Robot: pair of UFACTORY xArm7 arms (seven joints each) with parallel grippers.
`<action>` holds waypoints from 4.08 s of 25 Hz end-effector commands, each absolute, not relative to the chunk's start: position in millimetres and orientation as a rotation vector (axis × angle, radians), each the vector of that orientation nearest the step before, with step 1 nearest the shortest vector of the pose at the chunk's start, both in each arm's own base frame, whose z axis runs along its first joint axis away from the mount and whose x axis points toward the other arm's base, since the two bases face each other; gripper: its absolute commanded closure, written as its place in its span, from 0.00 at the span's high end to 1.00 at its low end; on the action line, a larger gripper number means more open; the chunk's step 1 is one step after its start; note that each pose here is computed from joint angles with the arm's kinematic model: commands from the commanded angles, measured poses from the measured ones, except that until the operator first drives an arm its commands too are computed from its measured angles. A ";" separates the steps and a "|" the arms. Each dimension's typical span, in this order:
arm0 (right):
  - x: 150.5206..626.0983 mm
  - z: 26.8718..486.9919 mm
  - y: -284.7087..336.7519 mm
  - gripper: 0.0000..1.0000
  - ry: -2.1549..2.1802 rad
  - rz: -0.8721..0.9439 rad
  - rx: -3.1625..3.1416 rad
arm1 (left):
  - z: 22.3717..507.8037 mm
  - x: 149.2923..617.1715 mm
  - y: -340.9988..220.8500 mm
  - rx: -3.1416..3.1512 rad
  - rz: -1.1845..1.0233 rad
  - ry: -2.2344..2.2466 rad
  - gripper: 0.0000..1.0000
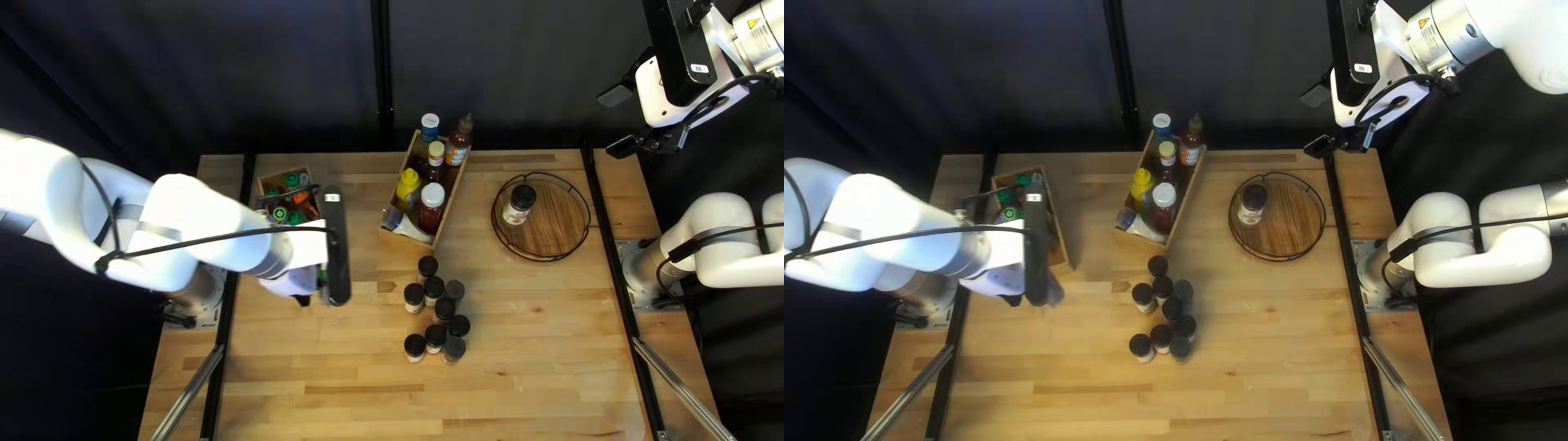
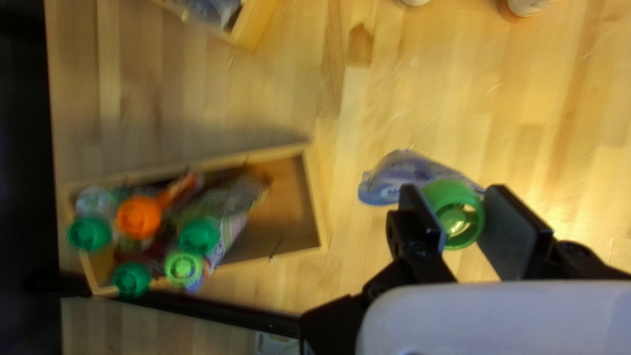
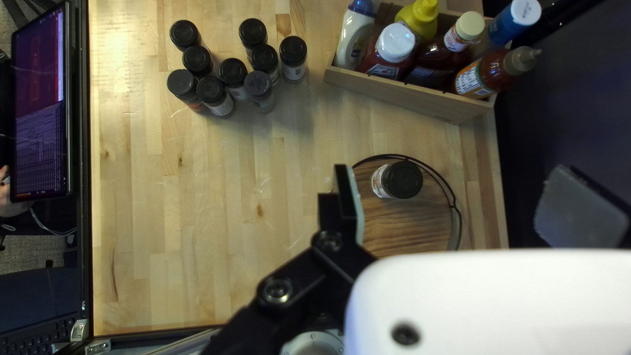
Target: Separate condiments, baby food and spices and place it in 3 different racks/containers
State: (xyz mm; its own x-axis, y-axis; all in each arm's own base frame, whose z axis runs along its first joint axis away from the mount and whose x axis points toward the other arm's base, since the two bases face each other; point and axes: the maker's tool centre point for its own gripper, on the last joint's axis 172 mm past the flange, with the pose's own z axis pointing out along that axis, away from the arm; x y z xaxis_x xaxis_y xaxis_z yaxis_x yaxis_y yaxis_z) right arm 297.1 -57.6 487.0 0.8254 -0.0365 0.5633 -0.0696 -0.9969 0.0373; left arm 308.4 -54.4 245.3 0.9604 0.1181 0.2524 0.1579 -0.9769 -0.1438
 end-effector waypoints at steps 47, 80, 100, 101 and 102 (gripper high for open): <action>297.1 487.0 -57.6 1.00 -0.086 0.908 2.948 | 263.0 324.7 -17.9 -3.041 -0.355 -0.189 1.00; 297.1 487.0 -57.6 1.00 -0.086 0.908 2.948 | 470.4 326.5 37.1 -2.951 -0.908 -0.013 1.00; 297.1 487.0 -57.6 1.00 -0.086 0.908 2.948 | 470.4 304.5 39.9 -2.930 -0.960 -0.051 1.00; 297.1 487.0 -57.6 1.00 -0.086 0.908 2.948 | 470.4 304.5 39.9 -2.930 -0.960 -0.051 1.00; 297.1 487.0 -57.6 1.00 -0.086 0.908 2.948 | 470.4 304.5 39.9 -2.930 -0.960 -0.051 1.00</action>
